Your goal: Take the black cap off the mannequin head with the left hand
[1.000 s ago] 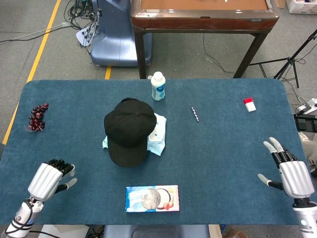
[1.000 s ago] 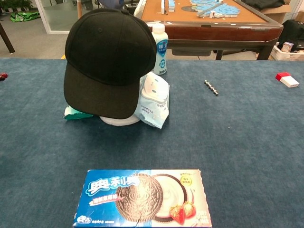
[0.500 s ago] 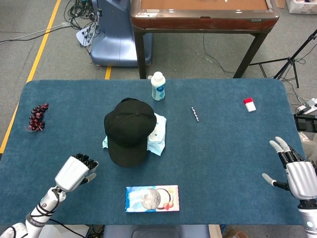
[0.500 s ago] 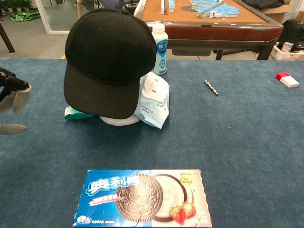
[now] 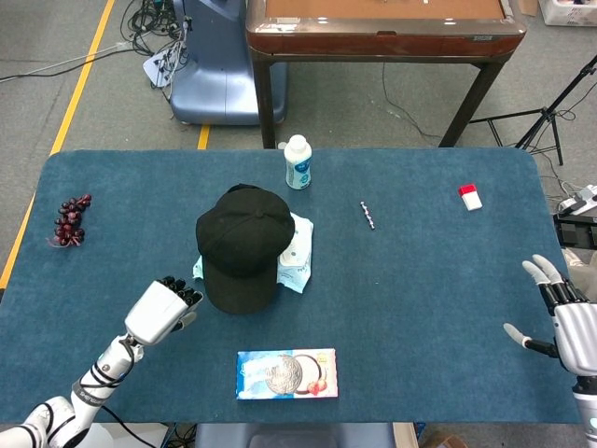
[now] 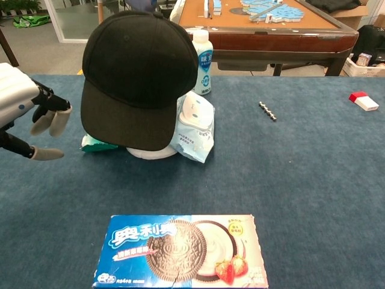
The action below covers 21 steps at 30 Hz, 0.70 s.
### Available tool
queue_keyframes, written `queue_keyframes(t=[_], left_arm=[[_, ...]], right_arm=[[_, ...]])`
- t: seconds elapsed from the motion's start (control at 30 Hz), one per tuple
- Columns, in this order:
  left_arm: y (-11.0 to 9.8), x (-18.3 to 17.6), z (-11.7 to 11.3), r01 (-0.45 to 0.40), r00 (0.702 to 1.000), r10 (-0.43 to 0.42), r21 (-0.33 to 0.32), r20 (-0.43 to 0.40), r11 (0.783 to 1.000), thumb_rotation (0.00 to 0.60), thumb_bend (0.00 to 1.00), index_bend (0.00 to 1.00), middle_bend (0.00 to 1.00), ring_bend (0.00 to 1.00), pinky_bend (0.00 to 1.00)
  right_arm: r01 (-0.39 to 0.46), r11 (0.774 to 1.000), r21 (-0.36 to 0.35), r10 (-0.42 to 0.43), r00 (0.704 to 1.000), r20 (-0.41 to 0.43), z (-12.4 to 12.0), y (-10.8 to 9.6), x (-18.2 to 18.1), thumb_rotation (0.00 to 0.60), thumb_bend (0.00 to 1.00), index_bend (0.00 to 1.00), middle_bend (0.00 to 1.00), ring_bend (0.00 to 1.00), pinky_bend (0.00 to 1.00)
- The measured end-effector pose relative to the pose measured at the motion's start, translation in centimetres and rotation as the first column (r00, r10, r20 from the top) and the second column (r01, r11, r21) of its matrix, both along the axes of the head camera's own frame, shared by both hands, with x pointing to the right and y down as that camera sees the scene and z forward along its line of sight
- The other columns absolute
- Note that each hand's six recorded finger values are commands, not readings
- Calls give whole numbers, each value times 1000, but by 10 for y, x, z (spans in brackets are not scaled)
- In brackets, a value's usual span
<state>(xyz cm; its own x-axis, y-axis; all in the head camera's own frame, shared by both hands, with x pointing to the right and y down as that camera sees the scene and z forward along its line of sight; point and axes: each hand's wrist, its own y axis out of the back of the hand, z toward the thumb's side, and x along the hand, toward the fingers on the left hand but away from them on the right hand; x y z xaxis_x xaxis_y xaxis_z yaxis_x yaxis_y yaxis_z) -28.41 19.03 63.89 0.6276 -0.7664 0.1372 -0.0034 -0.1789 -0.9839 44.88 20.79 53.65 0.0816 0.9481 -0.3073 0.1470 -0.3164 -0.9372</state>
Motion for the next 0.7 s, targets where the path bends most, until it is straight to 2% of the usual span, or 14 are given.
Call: queue_keyframes(t=[0.23,0.7], left_arm=[[2,13,-3,-37,998,38,24,-50,999,600,50,717,834,695,757],[-2,36,4,-85,995,87,42,-42,995,600,50,717,837,696,757]], right_arm=[[-6,1000,-1,6,1000,4,-1,-1,2,600,82,77,107,170,384],[-21,1000,8,21,1000,16,-5,-1,7,600,82,77,107,170,384]])
